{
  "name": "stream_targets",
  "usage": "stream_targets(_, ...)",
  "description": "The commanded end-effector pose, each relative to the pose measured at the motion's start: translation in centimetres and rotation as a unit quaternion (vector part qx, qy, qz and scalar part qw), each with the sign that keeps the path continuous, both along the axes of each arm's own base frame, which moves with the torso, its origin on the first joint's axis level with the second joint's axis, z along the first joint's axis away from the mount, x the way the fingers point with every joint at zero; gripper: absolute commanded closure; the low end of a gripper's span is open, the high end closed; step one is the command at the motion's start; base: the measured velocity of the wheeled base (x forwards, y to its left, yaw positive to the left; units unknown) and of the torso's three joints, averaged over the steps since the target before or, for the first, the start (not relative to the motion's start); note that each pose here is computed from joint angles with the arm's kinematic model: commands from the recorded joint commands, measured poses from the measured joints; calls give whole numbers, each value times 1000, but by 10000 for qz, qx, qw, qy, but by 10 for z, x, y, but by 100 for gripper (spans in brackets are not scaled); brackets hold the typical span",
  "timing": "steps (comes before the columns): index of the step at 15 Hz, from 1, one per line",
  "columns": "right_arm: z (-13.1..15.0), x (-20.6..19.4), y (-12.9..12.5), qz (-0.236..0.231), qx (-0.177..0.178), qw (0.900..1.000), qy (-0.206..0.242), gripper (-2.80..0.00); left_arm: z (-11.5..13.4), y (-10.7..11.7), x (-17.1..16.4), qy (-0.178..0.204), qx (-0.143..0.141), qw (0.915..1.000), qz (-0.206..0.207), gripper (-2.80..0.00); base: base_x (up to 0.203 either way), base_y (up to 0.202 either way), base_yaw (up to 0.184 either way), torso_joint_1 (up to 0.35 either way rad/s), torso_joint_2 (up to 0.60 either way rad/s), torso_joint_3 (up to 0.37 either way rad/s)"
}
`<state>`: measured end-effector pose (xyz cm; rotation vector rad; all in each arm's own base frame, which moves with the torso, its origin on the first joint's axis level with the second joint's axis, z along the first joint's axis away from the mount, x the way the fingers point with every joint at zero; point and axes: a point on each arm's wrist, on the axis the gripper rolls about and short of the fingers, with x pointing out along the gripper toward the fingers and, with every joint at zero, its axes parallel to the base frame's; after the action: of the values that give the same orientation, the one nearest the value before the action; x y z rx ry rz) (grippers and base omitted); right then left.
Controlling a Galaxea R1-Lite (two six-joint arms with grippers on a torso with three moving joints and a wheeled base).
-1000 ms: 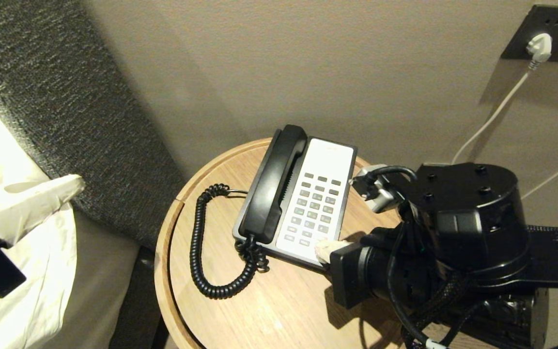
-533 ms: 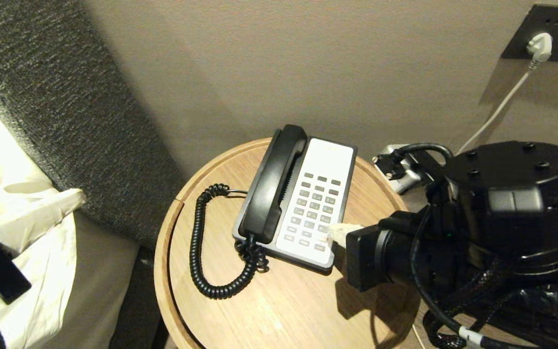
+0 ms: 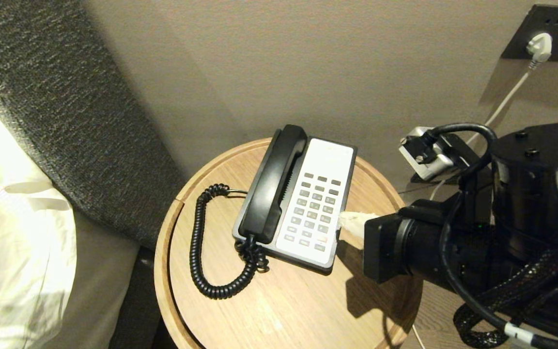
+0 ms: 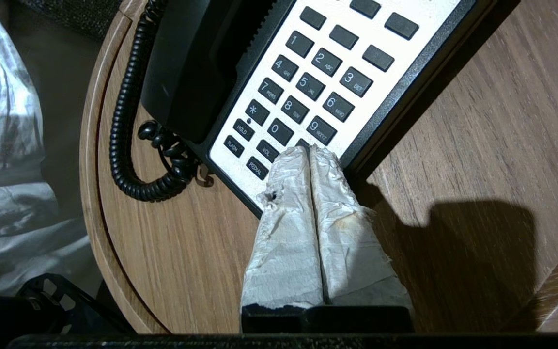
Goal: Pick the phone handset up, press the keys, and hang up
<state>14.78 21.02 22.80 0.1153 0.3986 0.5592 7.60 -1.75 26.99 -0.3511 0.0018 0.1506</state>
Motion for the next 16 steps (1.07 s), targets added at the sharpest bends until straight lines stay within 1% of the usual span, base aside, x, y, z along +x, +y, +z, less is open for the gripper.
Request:
stream_targets(1,2,-1,-2,-10,53,10000,-26,0,-4,13,-11,-113,-53,9976,674,0,0,0,0,0,0,0)
stream_targets(2,2,-1,-2,-10,55,10000,-27,0,-16,19,-21,-100,-47,9948,1008,0,0,0,0,0,0,0)
stream_targets(3,3,-2,-2,-10,67,10000,-35,0,-32,22,-32,-62,-34,9930,1175,0,0,0,0,0,0,0)
stream_targets(5,3,-2,-3,-17,77,10000,-42,0,-63,26,-50,17,-13,9905,1371,0,0,0,0,0,0,0)
stream_targets(6,3,-2,-3,-10,74,10000,-40,0,-78,27,-55,135,15,9886,1500,0,0,0,0,0,0,0)
stream_targets(7,3,-2,-3,-12,81,10000,-44,0,-88,28,-58,234,34,9849,1713,0,0,0,0,0,0,0)
stream_targets(8,4,-2,-3,-13,85,10000,-42,0,-100,29,-61,323,53,9830,1804,0,0,0,0,0,0,0)
stream_targets(9,4,-2,-4,-13,100,9999,-48,0,-110,28,-65,336,65,9832,1791,0,0,0,0,0,0,0)
stream_targets(10,4,-3,-4,-15,91,9999,-50,0,-121,28,-71,334,79,9845,1721,0,0,0,0,0,0,0)
stream_targets(11,4,-3,-4,-10,95,9999,-50,0,-134,28,-75,367,110,9869,1565,0,0,0,0,0,0,0)
stream_targets(12,4,-3,-4,-10,89,9999,-46,0,-144,27,-78,372,214,9895,1383,0,0,0,0,0,0,0)
stream_targets(13,4,-3,-4,-10,89,9999,-46,0,-153,26,-83,324,408,9913,1210,0,0,0,0,0,0,0)
stream_targets(14,4,-3,-4,-10,94,9999,-51,0,-164,25,-89,232,660,9926,996,0,0,0,0,0,0,0)
stream_targets(15,4,-3,-4,-10,95,9999,-51,0,-171,24,-94,56,922,9933,688,0,0,0,0,0,0,0)
stream_targets(16,4,-3,-5,-10,95,9999,-50,0,-178,22,-99,-96,1192,9925,244,0,0,0,0,0,0,0)
